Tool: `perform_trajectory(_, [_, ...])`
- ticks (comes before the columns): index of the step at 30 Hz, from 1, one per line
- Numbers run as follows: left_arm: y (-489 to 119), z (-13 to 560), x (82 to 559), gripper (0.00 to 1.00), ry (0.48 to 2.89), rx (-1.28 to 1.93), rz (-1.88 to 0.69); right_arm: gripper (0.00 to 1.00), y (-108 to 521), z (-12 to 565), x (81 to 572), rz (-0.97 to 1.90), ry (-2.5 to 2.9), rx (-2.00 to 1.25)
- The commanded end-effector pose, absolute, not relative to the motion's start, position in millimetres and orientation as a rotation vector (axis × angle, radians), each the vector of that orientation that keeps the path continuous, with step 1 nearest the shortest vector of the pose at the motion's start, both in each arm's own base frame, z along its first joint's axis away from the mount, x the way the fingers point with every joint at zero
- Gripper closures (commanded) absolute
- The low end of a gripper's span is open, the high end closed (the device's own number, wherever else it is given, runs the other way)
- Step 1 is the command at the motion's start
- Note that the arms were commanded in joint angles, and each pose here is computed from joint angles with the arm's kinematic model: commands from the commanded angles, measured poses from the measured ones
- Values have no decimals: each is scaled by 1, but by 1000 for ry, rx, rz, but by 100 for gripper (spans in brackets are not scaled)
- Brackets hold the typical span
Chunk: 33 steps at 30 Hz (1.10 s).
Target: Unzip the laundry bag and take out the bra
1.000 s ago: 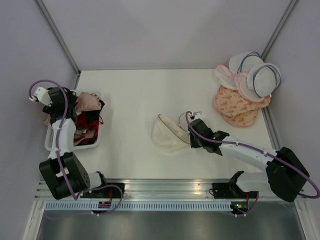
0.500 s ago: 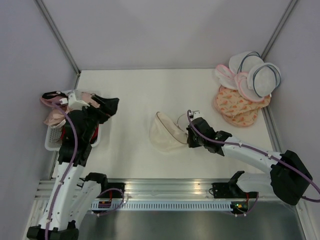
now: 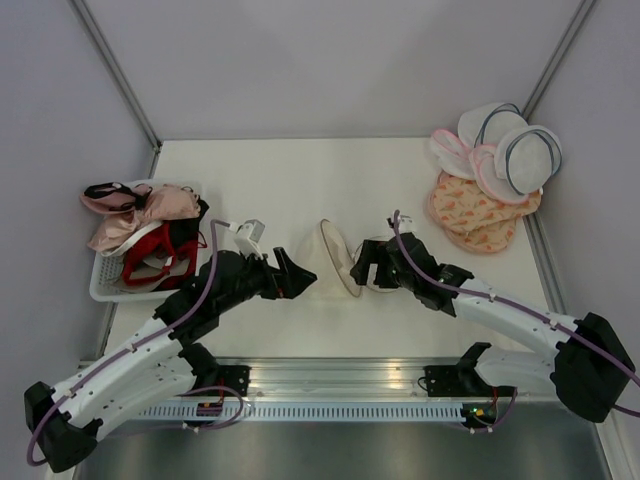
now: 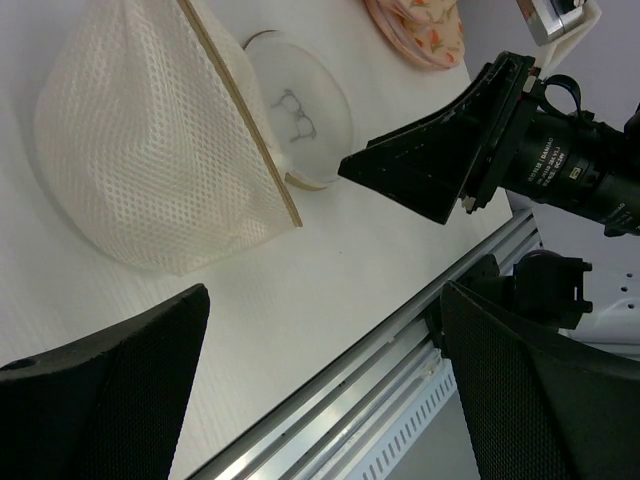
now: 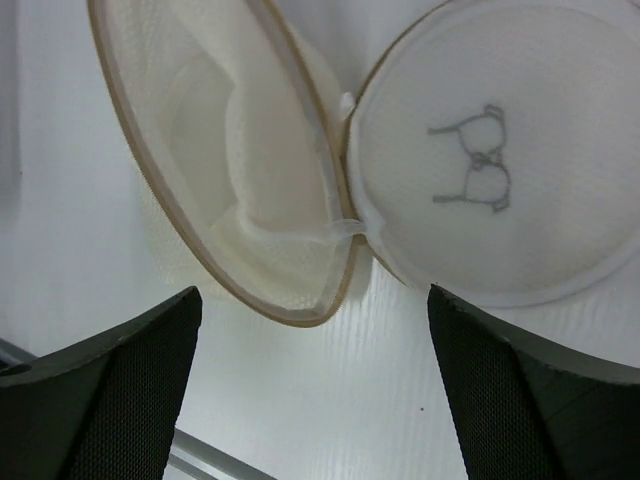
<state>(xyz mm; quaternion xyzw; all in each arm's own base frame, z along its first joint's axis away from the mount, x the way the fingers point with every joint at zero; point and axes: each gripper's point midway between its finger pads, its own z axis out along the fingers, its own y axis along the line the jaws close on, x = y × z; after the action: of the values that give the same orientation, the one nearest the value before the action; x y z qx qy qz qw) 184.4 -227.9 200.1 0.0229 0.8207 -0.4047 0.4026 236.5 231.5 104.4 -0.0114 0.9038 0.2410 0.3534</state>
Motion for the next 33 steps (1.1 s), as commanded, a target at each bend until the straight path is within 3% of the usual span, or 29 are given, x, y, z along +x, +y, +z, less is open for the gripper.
perform_trajectory(1, [-232,214,187,0,2009,17,-1063,2,200,114,248,556,2245,370])
perform_trajectory(10, [-229,209,185,0,2011,5,-1057,5,142,89,229,563,2056,814])
perform_trajectory(17, [-228,207,182,0,2019,-7,-1067,35,130,59,223,507,2073,870])
perform_trajectory(18, [-228,206,181,0,2023,-8,-1066,43,128,58,224,494,2066,878])
perform_trajectory(32, [-220,199,173,1,2041,-43,-1080,49,118,23,253,402,2093,878])
perform_trajectory(33, [-220,198,172,1,2043,-43,-1079,55,120,24,257,416,2087,873])
